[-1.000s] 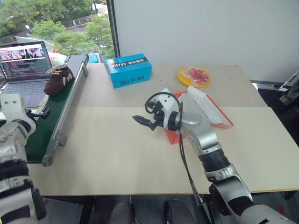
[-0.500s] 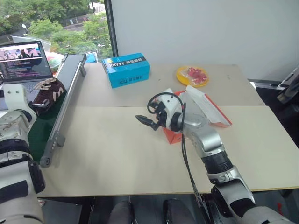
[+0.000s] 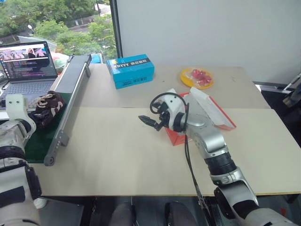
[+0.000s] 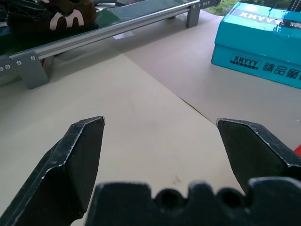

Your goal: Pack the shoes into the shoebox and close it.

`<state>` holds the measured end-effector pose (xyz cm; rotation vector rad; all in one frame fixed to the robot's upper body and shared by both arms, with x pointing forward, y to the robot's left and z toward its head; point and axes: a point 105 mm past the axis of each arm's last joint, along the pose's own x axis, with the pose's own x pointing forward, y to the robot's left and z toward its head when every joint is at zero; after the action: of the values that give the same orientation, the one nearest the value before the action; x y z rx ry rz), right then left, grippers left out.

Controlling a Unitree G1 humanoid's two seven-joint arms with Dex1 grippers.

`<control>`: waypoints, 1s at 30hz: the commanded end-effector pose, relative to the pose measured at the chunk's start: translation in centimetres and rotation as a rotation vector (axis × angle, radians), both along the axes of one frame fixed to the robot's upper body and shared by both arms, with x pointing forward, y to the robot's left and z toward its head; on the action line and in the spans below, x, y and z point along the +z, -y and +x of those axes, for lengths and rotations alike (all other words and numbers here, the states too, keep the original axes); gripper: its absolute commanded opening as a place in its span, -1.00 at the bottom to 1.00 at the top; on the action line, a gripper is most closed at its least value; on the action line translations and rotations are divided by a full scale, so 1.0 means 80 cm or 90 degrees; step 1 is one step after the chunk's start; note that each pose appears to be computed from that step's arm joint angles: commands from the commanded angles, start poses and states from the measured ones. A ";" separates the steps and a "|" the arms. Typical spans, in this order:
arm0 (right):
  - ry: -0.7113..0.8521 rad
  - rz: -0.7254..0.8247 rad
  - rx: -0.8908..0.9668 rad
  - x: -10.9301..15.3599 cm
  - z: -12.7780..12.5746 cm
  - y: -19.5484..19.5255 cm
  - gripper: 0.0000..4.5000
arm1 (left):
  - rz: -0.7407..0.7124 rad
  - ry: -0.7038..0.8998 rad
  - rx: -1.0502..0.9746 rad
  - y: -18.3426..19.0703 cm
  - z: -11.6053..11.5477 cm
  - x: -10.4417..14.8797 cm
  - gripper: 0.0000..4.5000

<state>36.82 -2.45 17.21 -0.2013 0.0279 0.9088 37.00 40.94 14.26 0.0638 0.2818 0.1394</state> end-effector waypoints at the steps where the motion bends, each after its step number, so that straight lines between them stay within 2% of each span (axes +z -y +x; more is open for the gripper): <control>1: 0.044 0.022 0.005 0.029 -0.005 -0.001 1.00 | -0.050 -0.032 -0.053 0.028 0.003 -0.029 -0.28; 4: 0.044 0.020 0.004 0.028 -0.005 -0.001 1.00 | -0.063 -0.014 -0.064 0.036 0.005 -0.022 -0.72; 7: 0.044 0.019 0.003 0.028 -0.004 -0.001 1.00 | -0.081 0.013 -0.066 0.043 0.009 -0.012 -0.98; 13: 0.045 0.018 0.001 0.029 -0.003 0.000 1.00 | -0.085 0.087 -0.031 0.052 0.017 0.019 -0.99; 16: 0.036 0.036 -0.005 0.031 -0.003 0.004 1.00 | -0.108 0.164 -0.067 0.077 0.019 0.069 -0.99; 18: 0.009 0.090 -0.017 0.041 -0.002 0.011 1.00 | -0.142 0.227 -0.124 0.110 0.018 0.114 -0.99; 21: -0.088 0.288 -0.073 0.071 0.012 0.035 1.00 | -0.196 0.284 -0.233 0.180 0.014 0.160 -0.99; 26: -0.199 0.473 -0.127 0.094 0.028 0.064 1.00 | -0.222 0.266 -0.379 0.292 0.016 0.163 -0.99; 30: -0.243 0.519 -0.149 0.098 0.031 0.071 1.00 | -0.262 0.258 -0.459 0.356 0.015 0.162 -0.99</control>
<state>39.58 -8.10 23.65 0.6869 0.0572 0.6373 39.00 14.23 24.53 -0.2863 -0.0453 -0.5473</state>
